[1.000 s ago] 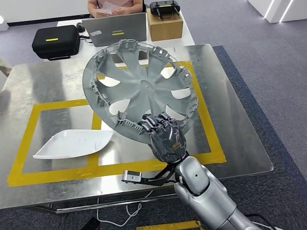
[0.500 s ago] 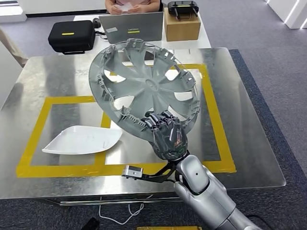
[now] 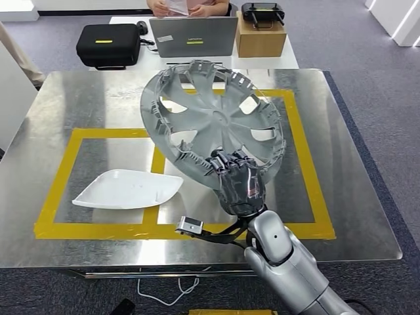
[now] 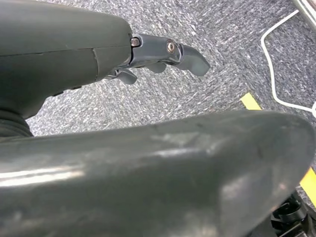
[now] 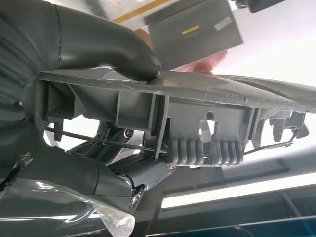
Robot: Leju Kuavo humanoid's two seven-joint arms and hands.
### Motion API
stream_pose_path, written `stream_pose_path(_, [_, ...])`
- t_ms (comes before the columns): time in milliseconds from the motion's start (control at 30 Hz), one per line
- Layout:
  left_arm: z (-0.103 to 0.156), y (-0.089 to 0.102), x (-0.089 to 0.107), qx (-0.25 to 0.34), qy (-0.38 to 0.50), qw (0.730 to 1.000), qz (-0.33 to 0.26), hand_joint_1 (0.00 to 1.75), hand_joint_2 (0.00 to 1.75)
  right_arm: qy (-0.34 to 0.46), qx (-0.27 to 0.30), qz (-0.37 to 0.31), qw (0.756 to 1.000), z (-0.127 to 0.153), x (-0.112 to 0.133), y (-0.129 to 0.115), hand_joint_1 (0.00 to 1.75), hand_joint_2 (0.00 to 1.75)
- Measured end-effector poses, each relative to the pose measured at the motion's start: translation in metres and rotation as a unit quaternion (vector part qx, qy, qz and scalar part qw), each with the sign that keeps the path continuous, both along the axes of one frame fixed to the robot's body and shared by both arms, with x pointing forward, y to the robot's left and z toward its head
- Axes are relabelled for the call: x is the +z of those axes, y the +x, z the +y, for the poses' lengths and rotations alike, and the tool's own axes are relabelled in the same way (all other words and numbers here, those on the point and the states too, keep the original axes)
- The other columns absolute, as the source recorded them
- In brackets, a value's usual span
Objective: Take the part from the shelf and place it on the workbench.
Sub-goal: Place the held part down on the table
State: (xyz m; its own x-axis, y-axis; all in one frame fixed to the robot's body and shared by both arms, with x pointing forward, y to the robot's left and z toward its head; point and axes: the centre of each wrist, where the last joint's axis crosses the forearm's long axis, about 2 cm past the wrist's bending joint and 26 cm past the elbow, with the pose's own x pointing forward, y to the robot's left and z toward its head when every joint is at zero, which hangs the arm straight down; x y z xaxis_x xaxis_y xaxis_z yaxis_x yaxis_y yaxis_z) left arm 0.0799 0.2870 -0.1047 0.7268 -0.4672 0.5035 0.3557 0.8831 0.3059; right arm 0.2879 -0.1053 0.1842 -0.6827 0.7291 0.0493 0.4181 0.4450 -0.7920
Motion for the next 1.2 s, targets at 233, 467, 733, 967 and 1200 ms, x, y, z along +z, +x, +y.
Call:
stream_pose_path(233, [0.001,-0.003,0.0,0.005,0.002,1.0,0.002,0.0,0.0,0.005,-0.043,0.023,0.999,-0.016,-0.006,0.003,1.75,1.75])
stream_pose_path(467, [0.002,-0.006,-0.001,0.009,0.004,1.0,0.004,0.0,0.0,0.001,-0.07,0.051,0.996,-0.032,-0.015,0.004,1.75,1.75])
stream_pose_path(733, [0.005,-0.007,-0.001,0.018,0.014,1.0,0.014,0.0,0.0,-0.015,-0.063,0.094,0.993,-0.037,-0.022,0.004,1.75,1.75])
stream_pose_path(967, [0.009,-0.007,-0.001,0.026,0.024,0.999,0.021,0.0,0.0,-0.052,-0.044,0.126,0.99,-0.033,-0.035,0.001,1.75,1.75])
stream_pose_path(1200, [0.011,-0.009,-0.001,0.034,0.023,0.999,0.023,0.0,0.0,-0.09,-0.026,0.152,0.984,-0.027,-0.05,-0.003,1.75,1.75])
